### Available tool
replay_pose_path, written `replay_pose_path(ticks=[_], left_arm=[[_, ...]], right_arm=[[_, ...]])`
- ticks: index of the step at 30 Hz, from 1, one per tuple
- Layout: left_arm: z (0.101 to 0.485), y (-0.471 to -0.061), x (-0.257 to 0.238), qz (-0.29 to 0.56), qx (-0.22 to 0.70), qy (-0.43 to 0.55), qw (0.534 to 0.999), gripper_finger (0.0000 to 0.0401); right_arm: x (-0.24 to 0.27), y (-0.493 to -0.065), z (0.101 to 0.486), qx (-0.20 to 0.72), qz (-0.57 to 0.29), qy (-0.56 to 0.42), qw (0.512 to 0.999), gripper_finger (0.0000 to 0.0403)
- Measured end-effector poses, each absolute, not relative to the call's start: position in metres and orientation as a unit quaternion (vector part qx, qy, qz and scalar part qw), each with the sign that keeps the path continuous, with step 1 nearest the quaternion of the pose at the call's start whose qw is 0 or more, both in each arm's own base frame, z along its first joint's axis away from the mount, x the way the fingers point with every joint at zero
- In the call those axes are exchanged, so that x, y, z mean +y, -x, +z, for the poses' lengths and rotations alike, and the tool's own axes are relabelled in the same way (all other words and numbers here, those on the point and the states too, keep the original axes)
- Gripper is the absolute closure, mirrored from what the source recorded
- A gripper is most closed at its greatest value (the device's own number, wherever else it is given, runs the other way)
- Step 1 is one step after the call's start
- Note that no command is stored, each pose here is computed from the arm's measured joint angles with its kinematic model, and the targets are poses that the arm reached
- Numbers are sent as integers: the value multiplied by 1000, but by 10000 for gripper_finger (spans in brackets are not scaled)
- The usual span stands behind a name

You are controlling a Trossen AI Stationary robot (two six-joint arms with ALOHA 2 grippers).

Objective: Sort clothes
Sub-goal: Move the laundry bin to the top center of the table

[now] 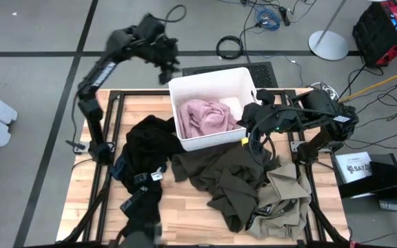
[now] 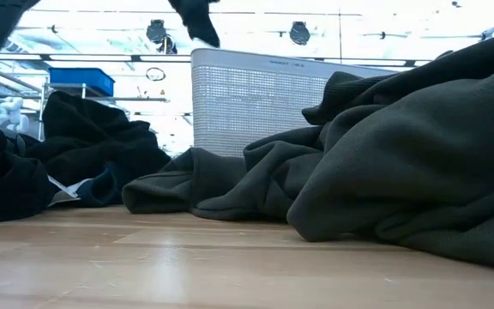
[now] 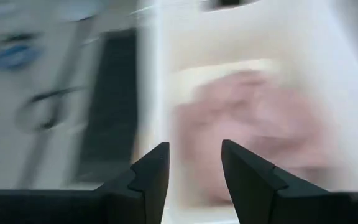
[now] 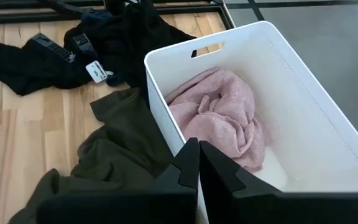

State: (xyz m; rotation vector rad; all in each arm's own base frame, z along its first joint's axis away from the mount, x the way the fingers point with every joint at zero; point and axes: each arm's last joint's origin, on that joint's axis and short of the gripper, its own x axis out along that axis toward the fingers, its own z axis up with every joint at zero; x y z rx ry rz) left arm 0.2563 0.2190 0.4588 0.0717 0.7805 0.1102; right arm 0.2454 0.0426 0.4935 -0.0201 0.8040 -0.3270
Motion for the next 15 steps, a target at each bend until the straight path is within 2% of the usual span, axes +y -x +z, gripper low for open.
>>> replay_pose_path(ticks=[5, 11, 15], left_arm=[[468, -249, 167, -70, 387, -2, 920, 250], [473, -276, 98, -204, 367, -38, 907, 274], [461, -299, 54, -268, 382, -64, 882, 292]], right_arm=[[37, -246, 494, 392, -162, 22, 905, 403], [29, -247, 494, 394, -173, 24, 902, 403], [28, -247, 493, 396, -175, 24, 901, 403]])
